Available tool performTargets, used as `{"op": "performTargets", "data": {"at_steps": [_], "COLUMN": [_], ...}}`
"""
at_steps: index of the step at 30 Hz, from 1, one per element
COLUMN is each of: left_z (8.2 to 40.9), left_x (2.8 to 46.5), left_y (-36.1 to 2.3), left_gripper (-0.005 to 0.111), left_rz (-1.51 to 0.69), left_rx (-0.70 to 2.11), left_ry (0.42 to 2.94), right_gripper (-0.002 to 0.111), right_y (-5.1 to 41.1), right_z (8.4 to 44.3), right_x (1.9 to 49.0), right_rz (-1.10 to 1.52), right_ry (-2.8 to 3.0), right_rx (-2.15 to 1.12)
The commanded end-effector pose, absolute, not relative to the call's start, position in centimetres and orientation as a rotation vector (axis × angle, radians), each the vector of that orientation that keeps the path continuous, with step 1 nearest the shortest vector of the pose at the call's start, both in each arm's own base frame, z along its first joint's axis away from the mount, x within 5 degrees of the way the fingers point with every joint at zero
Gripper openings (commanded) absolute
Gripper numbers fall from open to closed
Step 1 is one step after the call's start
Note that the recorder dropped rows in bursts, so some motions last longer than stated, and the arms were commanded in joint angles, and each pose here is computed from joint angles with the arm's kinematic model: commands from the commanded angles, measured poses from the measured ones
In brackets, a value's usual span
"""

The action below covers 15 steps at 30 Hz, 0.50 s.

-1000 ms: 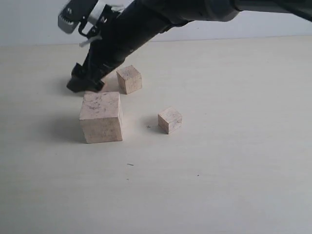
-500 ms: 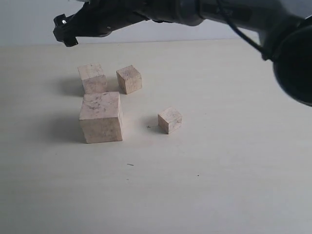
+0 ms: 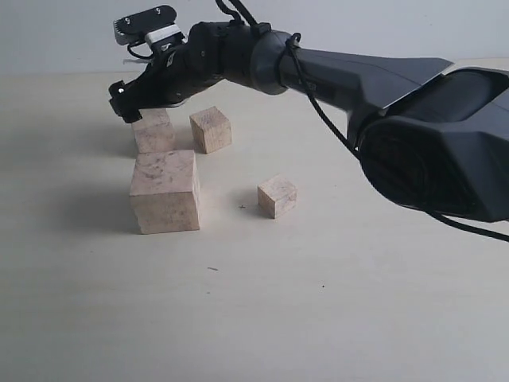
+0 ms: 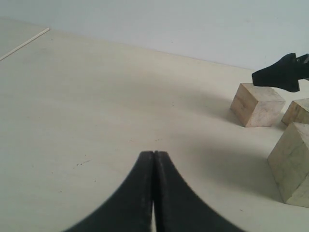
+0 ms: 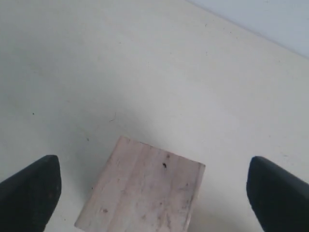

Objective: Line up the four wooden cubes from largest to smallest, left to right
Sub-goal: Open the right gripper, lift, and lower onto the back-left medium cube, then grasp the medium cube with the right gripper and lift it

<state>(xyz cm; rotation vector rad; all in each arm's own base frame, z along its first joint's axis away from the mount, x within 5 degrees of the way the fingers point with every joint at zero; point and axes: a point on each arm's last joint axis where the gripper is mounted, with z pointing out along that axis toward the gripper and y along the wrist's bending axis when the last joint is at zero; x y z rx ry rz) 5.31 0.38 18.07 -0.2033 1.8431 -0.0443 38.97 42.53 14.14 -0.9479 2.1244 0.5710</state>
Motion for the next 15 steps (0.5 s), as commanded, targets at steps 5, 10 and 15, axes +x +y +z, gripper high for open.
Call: {"op": "performTargets", "data": {"at_steps": [5,10,15], "left_z": [18.06,18.06,18.06], "left_x": [5.29,5.29,5.29], "left_y": [0.33,0.33,0.33], "left_gripper": [0.000,0.000,0.000], "left_rz": [-0.055,-0.055,-0.055], "left_rx": [-0.207,-0.207,-0.207], "left_ry": [1.835,1.835,1.835], "right_gripper": [0.097,0.090,0.066], "right_y": [42.74,42.72,42.68], "right_z": [12.07,12.04,11.95], "right_x": [38.99,38.97,38.89], "right_rz": [0.578,0.576,0.598], "right_ry": [2.168,2.173,2.214], "right_rx": [-0.916,-0.918,-0.873]}}
